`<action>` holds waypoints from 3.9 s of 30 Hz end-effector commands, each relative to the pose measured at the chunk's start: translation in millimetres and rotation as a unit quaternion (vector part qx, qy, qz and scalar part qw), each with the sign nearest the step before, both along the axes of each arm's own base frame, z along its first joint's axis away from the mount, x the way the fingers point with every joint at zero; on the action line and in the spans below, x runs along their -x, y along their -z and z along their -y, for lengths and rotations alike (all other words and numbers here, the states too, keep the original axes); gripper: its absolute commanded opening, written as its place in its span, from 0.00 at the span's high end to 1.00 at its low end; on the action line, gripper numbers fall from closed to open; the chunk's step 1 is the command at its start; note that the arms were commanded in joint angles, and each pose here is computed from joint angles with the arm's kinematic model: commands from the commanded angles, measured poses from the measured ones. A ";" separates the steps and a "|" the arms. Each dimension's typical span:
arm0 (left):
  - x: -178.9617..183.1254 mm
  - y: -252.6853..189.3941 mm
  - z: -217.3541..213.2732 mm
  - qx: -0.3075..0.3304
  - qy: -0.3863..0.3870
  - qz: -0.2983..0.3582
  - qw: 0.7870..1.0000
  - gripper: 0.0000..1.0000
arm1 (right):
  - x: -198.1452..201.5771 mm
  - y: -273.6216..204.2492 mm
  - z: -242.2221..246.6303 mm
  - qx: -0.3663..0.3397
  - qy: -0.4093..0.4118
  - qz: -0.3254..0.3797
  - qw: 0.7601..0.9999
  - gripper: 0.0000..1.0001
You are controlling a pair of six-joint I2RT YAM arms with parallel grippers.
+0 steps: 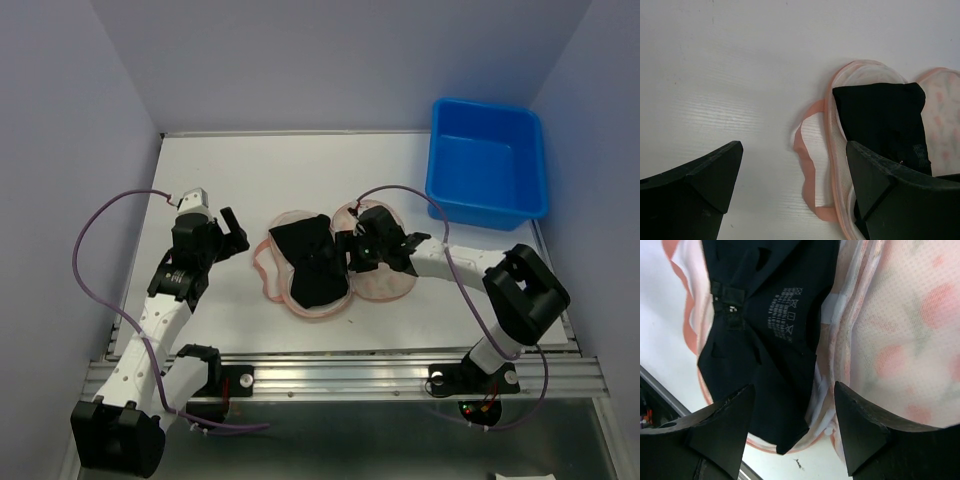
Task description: Unzip the laundry bag and remove the bra
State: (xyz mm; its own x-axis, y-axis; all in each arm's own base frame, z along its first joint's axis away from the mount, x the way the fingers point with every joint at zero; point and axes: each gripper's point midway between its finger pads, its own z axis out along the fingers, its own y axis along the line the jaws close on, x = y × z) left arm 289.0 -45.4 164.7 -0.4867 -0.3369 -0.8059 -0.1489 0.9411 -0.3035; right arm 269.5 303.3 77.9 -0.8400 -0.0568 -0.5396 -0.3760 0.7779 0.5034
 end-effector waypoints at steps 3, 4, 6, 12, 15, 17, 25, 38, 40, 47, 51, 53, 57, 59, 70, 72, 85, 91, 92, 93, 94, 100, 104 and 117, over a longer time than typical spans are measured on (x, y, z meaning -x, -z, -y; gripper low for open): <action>-3.9 -1.5 -1.6 -0.006 0.004 0.011 1.000 0.03 | -16.9 -2.7 -22.5 -0.015 -0.002 0.024 1.000 0.31; -3.7 -1.9 -1.2 -0.005 0.005 0.012 1.000 0.03 | -17.9 -0.6 -22.1 -0.011 -0.001 0.024 1.000 0.32; -3.5 -1.2 -1.0 -0.005 0.005 0.011 1.000 0.03 | -17.2 3.2 -24.1 -0.005 -0.003 0.025 1.000 0.36; -3.7 -1.1 -0.7 -0.005 0.006 0.011 1.000 0.03 | -19.5 -5.4 -29.4 0.001 -0.007 0.044 0.999 0.59; -3.9 -1.8 -0.4 -0.005 0.007 0.012 1.000 0.03 | -20.2 -11.9 -30.4 0.006 -0.008 0.054 0.998 0.75; -3.7 -1.1 -0.4 -0.005 0.007 0.011 1.000 0.03 | -20.3 -17.1 -31.6 0.012 -0.009 0.061 0.998 0.81; -4.1 -0.1 0.2 -0.004 0.008 0.009 1.000 0.03 | -22.0 -28.8 -30.2 0.023 -0.008 0.074 0.997 0.99; -4.2 -0.4 1.0 -0.003 0.010 0.010 1.000 0.03 | -18.0 -13.2 -36.5 0.027 -0.011 0.053 0.998 0.69; -3.9 -0.1 0.7 -0.004 0.010 0.010 1.000 0.03 | -20.2 -13.9 -38.5 0.024 -0.009 0.055 0.998 0.66; -3.5 0.8 0.6 -0.004 0.010 0.008 1.000 0.03 | -25.0 -6.8 -39.8 0.031 -0.005 0.055 0.998 0.62; -3.7 0.1 0.4 -0.004 0.009 0.010 1.000 0.03 | -25.4 2.5 -41.2 0.034 -0.008 0.050 0.998 0.63; -3.4 0.4 0.4 -0.004 0.009 0.009 1.000 0.03 | -26.6 4.8 -42.2 0.035 -0.009 0.052 0.998 0.70; -3.5 0.4 -0.1 -0.004 0.008 0.009 1.000 0.03 | -30.4 -11.2 -40.4 0.030 -0.005 0.073 0.997 0.94; -3.4 0.4 0.6 -0.004 0.010 0.009 1.000 0.03 | -33.1 -30.6 -37.2 0.027 0.000 0.093 0.995 0.99; -2.9 -0.6 0.0 -0.004 0.008 0.011 1.000 0.03 | -33.6 -149.8 -36.0 -0.040 -0.002 0.182 0.982 0.99; -3.1 -0.9 0.4 -0.003 0.009 0.012 1.000 0.03 | -36.7 -166.1 -30.9 -0.035 0.008 0.196 0.980 0.99; -2.1 -2.5 0.5 -0.001 0.009 0.016 1.000 0.03 | -173.7 -288.4 138.6 -0.003 0.190 0.275 0.943 0.99; -1.0 -8.2 3.7 0.005 0.017 0.026 1.000 0.03 | -234.0 -276.0 247.4 0.042 0.247 0.250 0.935 0.99; -0.7 -8.3 3.6 0.005 0.017 0.027 0.999 0.03 | -241.4 -292.0 255.8 0.032 0.247 0.266 0.931 0.99; -0.7 -9.8 4.7 0.007 0.019 0.029 0.999 0.03 | -247.9 -293.1 267.1 0.029 0.251 0.266 0.930 0.99; -0.3 -12.2 5.5 0.009 0.021 0.034 0.999 0.03 | -260.8 -290.4 285.2 0.023 0.255 0.264 0.930 0.99; 0.7 -12.9 7.5 0.012 0.027 0.036 0.999 0.03 | -303.4 -240.7 330.3 0.026 0.241 0.233 0.942 0.99; 0.5 -15.1 8.7 0.014 0.029 0.041 0.999 0.03 | -313.1 -195.8 347.8 0.030 0.233 0.200 0.951 0.99; 3.0 -19.5 17.3 0.028 0.051 0.048 0.997 0.03 | -273.2 -36.1 395.1 0.085 0.267 0.030 0.960 0.99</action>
State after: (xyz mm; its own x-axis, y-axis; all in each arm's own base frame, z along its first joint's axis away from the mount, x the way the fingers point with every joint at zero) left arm 283.3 -61.8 175.1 -0.4809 -0.3389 -0.8086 -0.0505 0.9314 -0.3604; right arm 549.6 -70.9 126.2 -0.7389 0.2799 -0.6129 0.0427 0.9273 0.3720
